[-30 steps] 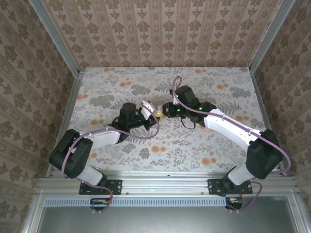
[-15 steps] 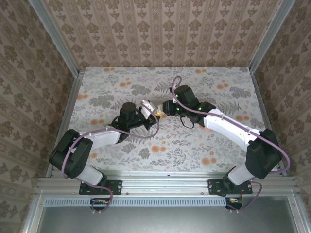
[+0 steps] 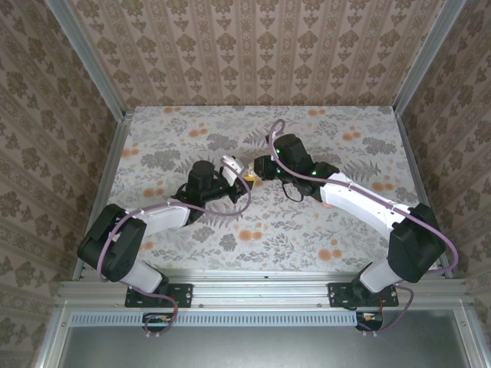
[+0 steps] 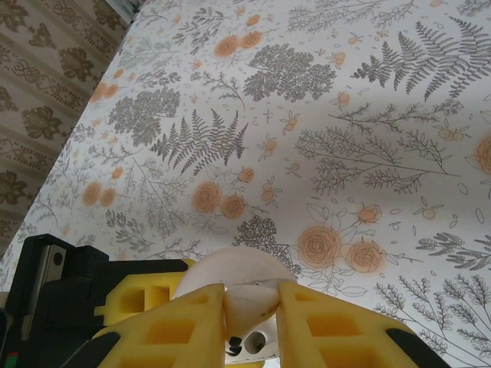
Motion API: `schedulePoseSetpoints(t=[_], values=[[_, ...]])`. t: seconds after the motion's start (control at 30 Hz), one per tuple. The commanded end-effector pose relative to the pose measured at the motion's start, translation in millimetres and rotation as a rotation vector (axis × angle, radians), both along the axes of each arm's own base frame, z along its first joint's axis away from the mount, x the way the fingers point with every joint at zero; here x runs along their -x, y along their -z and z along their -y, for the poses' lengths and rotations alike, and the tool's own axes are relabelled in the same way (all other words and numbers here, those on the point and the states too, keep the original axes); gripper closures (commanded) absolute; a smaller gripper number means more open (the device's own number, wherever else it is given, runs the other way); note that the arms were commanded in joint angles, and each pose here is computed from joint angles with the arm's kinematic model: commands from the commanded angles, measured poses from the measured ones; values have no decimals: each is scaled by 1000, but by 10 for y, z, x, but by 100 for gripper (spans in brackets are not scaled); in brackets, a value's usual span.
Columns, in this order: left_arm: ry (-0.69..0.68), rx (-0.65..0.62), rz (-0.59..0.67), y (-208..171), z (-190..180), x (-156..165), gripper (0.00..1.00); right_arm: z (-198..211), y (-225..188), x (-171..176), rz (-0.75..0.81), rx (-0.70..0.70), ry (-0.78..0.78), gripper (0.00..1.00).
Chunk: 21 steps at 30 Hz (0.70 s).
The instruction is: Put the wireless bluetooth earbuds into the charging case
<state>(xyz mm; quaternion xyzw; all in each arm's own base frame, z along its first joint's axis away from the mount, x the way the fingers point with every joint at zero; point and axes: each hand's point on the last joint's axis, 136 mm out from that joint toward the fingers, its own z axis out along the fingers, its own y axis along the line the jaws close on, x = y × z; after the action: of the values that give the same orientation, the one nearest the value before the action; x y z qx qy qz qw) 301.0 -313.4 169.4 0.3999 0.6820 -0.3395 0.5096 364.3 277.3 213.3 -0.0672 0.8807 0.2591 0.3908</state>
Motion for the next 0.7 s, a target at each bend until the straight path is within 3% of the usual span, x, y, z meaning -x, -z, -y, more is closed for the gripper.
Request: schedulePoseSetpoints(t=[0.0, 0.67], values=[[16, 62, 33, -227, 86, -20, 96, 22, -12, 0, 37, 32, 1, 77], [-2, 92, 42, -326, 67, -59, 96, 86, -35, 58, 100, 103, -21, 77]])
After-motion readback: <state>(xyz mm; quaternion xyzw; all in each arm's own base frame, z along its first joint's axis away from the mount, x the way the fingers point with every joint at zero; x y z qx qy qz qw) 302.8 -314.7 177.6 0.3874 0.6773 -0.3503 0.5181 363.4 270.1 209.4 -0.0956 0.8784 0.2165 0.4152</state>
